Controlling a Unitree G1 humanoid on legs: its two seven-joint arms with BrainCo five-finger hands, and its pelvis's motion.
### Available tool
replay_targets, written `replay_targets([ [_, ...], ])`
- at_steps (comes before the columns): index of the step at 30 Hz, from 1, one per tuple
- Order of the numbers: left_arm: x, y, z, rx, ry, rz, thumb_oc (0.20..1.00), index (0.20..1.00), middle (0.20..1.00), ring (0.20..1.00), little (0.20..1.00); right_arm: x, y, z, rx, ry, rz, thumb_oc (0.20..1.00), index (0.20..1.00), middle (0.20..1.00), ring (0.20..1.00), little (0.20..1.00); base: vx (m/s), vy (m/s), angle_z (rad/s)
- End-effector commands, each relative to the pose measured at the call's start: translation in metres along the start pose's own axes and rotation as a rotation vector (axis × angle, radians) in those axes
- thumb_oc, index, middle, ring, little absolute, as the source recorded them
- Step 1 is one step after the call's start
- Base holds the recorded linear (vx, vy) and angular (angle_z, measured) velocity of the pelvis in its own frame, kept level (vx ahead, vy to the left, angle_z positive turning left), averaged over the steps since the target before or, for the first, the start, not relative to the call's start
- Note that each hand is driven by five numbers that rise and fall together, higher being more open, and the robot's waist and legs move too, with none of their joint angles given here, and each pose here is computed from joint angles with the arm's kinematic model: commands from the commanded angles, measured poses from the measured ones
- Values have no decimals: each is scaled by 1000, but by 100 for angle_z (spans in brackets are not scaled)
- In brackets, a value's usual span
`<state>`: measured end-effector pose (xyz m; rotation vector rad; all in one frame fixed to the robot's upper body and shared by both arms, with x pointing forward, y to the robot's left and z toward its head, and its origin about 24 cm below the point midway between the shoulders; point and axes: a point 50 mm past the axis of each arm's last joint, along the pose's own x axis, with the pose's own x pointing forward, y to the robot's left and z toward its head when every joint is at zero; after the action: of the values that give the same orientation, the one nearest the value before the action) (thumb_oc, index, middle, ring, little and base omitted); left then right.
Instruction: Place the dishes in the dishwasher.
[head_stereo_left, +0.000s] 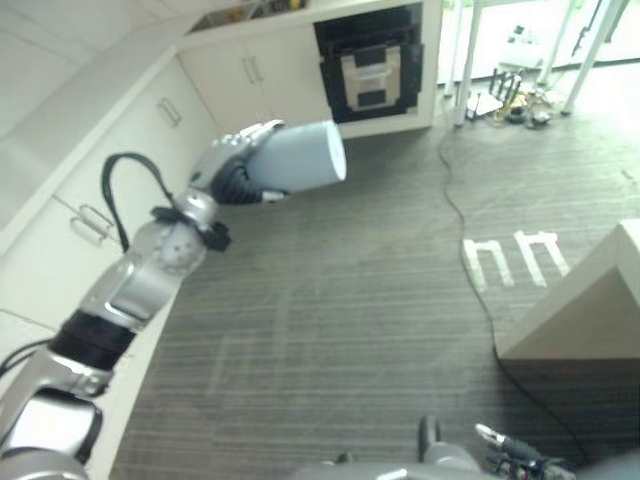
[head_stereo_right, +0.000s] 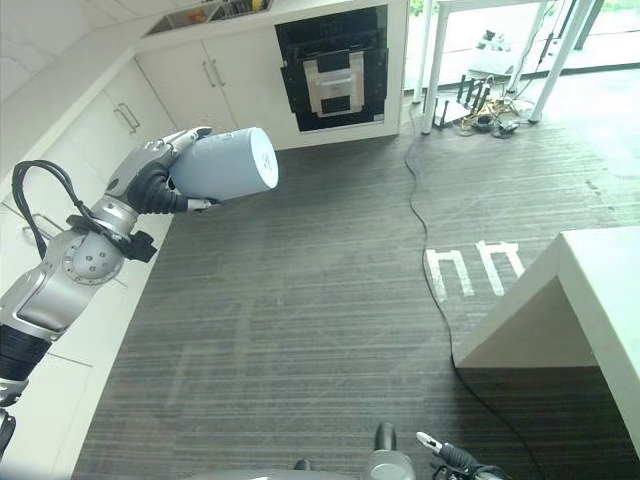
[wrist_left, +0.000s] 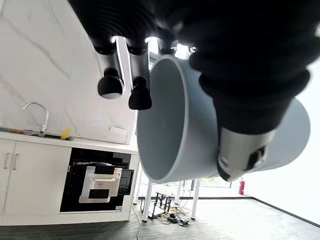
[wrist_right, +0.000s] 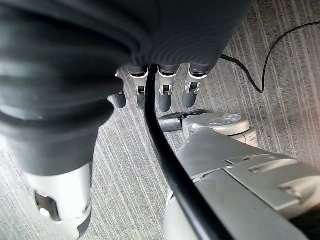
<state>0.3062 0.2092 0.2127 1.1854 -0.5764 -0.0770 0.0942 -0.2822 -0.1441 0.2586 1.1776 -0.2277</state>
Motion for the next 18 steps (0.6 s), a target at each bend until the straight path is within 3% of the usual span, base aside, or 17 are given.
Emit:
replay_targets([
  [1,13,41,2,13,-18,165,200,200,200,200,200,3,7,9,-32,-36,6,1000,1000,1000,1000,1000,70,-71,26],
  [7,9,40,5,-44,-44,185,200,200,200,200,200,0,-3,10,-7,-48,-41,1000,1000,1000,1000,1000,253,155,16],
  [18,13,8,-1,2,-76,110,200,200,200,200,200,0,2,-10,172,-79,-81,1000,1000,1000,1000,1000,375,410,-23],
])
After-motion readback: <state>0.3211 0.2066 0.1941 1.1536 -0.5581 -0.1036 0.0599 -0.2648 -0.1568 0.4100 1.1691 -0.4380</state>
